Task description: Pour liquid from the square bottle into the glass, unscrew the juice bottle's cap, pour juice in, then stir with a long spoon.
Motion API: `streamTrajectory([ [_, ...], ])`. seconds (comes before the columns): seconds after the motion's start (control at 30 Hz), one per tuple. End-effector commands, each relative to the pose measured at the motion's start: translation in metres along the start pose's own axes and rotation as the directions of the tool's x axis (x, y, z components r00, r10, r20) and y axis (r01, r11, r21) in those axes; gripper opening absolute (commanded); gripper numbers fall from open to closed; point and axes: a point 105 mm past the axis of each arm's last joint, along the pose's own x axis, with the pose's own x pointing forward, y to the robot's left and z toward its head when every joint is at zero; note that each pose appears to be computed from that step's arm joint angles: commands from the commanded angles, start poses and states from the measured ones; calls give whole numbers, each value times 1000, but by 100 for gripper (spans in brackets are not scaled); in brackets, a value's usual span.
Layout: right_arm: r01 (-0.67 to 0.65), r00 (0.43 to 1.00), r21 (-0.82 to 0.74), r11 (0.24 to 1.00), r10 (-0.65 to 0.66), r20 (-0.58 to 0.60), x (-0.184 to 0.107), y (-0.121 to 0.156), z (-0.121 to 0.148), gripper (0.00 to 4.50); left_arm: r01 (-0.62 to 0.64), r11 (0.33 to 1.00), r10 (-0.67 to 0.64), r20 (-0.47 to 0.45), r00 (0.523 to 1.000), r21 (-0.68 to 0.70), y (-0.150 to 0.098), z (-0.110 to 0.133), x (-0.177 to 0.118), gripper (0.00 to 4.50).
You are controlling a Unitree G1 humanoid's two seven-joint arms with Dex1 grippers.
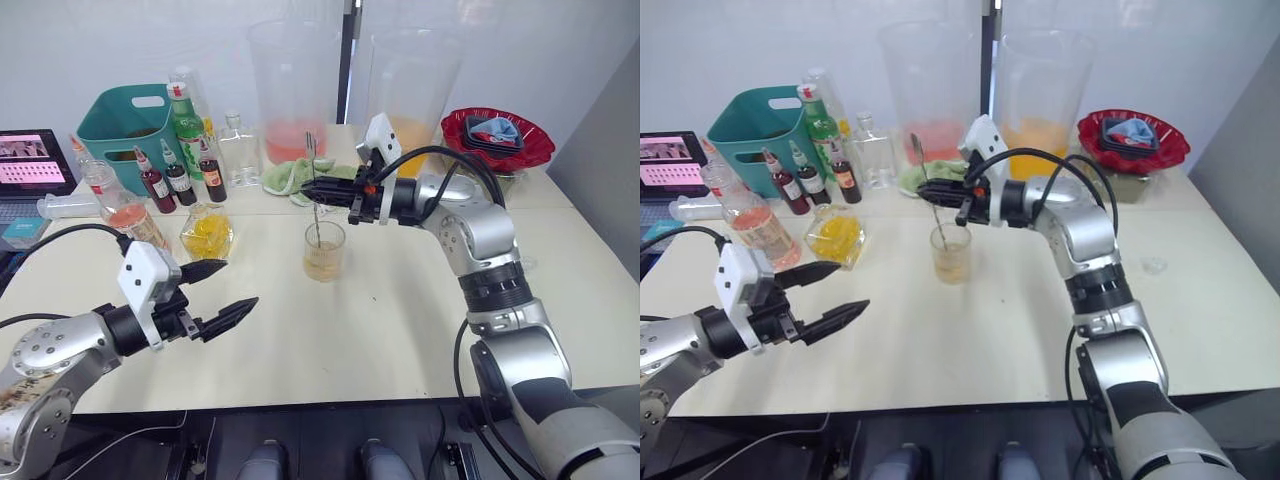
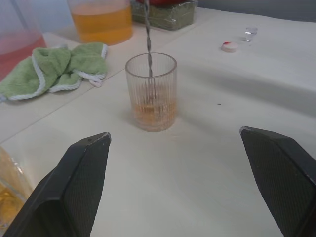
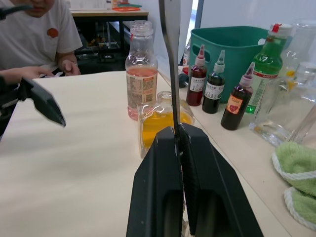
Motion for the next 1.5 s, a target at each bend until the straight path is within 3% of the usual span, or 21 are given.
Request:
streamTrajectory([
  [0.03, -43, 999, 5, 999, 43, 5, -8, 5, 9, 0, -27, 999, 26, 35, 999, 33, 4, 12, -3, 444],
  [0.3, 4, 1000, -8, 1000, -5, -29, -19, -9, 9, 0, -36, 999, 34, 64, 997, 24, -5, 13, 2, 444],
  [0.67, 90, 996, -60, 994, -88, 27, -2, -20, 9, 0, -9, 1000, 8, 58, 998, 13, -6, 8, 8, 444],
  [1.1, 22, 997, 11, 1000, -23, 76, 7, -11, 17, 0, 5, 1000, -6, 53, 999, 16, -5, 6, 10, 444],
  [1.23, -19, 999, 70, 997, 17, 34, 4, -7, 16, 0, 16, 1000, -17, 50, 999, 16, -6, 4, 14, 444],
  [1.5, -34, 995, 27, 999, 37, -97, -13, -12, 13, 0, 34, 999, -35, 47, 998, 34, -2, 5, 17, 444],
])
